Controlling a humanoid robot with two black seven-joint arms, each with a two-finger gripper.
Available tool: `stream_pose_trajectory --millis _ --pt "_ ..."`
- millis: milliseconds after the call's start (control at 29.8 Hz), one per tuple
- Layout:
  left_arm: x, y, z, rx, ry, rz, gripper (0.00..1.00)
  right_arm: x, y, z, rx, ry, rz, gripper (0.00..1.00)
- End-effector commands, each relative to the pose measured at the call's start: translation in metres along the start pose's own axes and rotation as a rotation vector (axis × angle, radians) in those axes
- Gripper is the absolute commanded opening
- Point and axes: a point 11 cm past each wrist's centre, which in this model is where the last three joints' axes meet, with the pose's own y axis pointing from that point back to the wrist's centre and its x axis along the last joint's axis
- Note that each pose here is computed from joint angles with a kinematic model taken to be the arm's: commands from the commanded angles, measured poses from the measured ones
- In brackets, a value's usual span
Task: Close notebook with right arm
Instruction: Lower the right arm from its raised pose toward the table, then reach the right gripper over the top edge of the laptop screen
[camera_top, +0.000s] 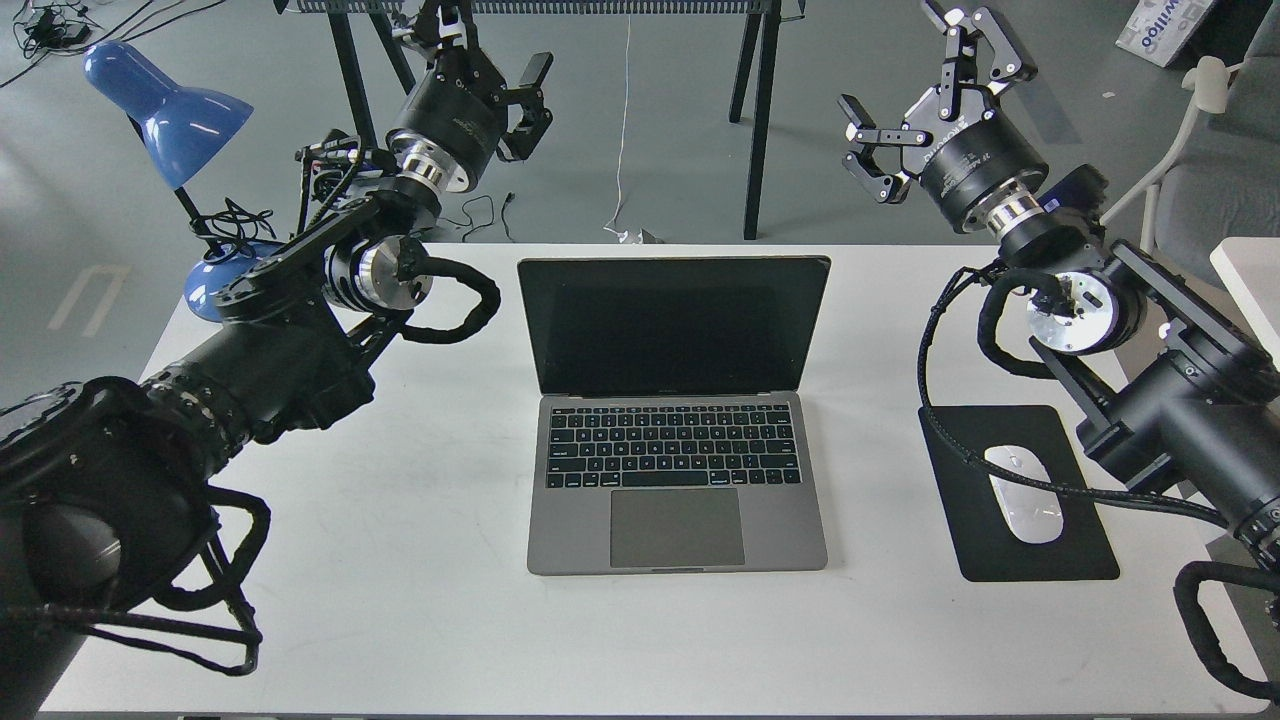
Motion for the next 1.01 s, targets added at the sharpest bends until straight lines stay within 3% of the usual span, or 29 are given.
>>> stream_pose_trajectory --millis 0,369,604,973 --pt "0.000 0.000 -0.001 0.001 -0.006 0.009 1.00 0.000 0.000 0.000 0.000 0.000 0.001 1.00" --pt "0.000 0.000 -0.001 0.001 -0.004 0.005 1.00 -0.019 -0.020 -0.017 0.000 0.068 -0.037 1.00" --pt "0.000 0.000 -0.001 0.001 -0.004 0.005 1.00 -0.024 -0.052 -0.012 -0.167 0.397 -0.035 1.00" --pt "-0.001 0.000 -0.001 0.002 -0.003 0.004 1.00 -0.032 -0.067 0.082 -0.484 0.758 -0.082 1.00"
